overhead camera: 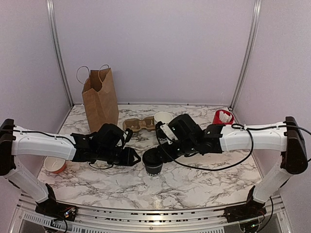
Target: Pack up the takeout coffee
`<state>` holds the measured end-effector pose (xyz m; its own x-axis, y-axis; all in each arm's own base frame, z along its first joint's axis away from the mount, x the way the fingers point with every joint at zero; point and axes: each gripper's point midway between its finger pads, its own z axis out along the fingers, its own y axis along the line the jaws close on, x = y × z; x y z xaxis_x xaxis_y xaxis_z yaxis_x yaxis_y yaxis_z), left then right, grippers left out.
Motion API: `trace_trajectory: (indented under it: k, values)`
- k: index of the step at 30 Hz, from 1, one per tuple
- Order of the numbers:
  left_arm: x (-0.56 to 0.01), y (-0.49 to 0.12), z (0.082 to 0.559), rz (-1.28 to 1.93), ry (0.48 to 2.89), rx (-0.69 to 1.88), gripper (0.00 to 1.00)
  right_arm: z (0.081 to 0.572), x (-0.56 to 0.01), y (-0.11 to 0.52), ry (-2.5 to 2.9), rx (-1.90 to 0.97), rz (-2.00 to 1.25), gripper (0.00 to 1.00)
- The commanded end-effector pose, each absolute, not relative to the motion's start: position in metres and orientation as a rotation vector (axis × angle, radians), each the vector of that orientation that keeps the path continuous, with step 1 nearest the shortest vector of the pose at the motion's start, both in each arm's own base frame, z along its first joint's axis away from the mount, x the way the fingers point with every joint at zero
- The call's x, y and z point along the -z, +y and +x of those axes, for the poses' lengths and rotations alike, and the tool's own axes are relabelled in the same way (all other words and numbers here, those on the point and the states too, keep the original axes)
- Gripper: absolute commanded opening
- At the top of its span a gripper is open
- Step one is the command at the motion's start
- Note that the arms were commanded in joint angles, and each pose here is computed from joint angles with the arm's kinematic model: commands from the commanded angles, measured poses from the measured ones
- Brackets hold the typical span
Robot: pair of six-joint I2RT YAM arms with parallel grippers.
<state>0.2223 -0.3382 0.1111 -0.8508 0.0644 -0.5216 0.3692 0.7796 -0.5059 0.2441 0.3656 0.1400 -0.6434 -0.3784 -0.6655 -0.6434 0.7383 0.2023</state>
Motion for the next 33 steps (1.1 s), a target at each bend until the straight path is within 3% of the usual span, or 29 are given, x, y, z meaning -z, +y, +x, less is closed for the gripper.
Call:
trace_trajectory:
  k: [1,33]
  values:
    - [-0.115,-0.346,0.235,0.363,2.466,0.853,0.35,0.230,-0.149,0.366,2.331,-0.589,-0.755,0.57]
    - [-0.135,-0.340,0.240,0.367,2.427,0.854,0.35,0.239,-0.166,0.366,2.301,-0.557,-0.713,0.58]
